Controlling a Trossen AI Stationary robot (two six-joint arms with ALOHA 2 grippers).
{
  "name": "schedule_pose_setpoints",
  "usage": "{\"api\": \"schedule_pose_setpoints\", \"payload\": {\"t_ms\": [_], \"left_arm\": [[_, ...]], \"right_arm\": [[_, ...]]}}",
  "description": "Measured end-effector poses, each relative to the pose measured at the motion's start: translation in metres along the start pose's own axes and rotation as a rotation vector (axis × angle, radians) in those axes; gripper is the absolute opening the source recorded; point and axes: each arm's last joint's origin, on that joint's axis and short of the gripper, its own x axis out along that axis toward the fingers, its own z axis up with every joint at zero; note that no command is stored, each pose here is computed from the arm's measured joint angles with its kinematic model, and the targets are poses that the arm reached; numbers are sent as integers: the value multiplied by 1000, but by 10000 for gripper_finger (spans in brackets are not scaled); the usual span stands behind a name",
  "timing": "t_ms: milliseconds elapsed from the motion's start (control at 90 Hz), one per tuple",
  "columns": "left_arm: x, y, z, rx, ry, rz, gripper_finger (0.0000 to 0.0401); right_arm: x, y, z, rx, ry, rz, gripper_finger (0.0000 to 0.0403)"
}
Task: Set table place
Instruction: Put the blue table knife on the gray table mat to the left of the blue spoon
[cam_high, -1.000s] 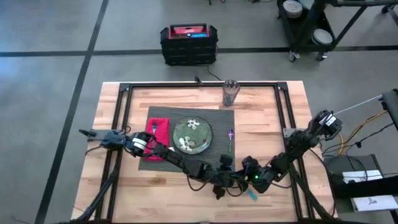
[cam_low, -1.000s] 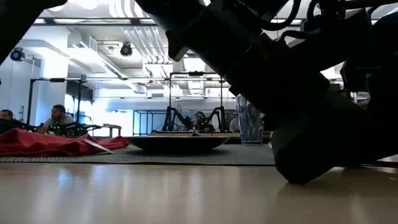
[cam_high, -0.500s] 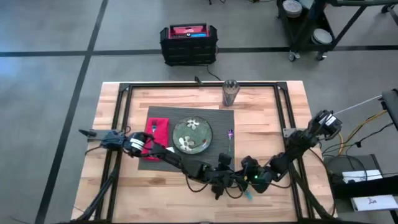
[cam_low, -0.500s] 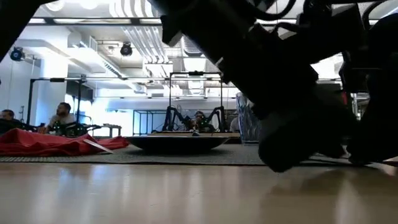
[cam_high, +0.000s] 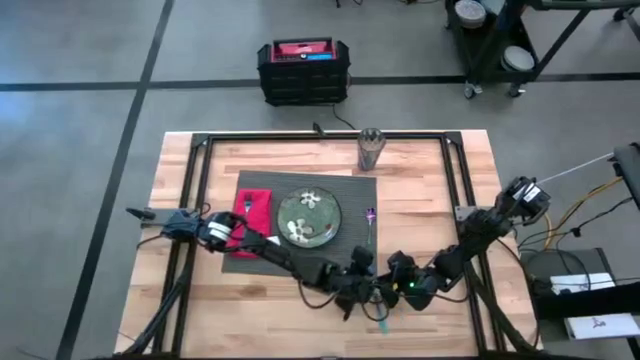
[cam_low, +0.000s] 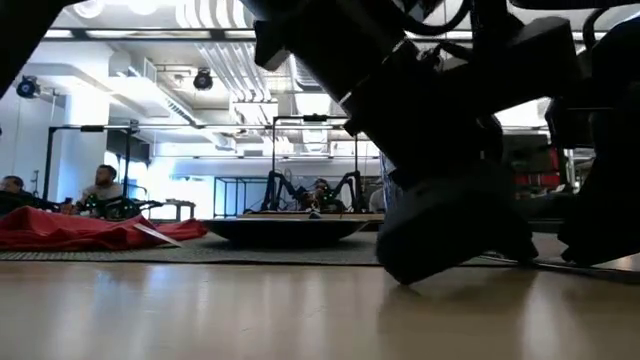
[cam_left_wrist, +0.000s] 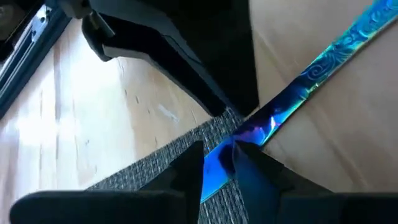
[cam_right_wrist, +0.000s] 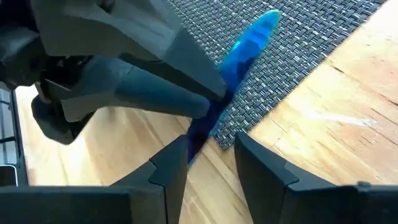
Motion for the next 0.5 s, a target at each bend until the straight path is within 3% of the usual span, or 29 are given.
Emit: {"api": "schedule_pose_setpoints", "payload": {"t_ms": [211, 500], "left_arm": [[-14, 3, 5, 26, 27, -19, 77], [7, -3, -7, 12, 32, -29, 77]], "right_arm": [[0, 0, 0, 13, 12, 10, 122], [-1, 12, -2, 45, 66, 48, 139]]}}
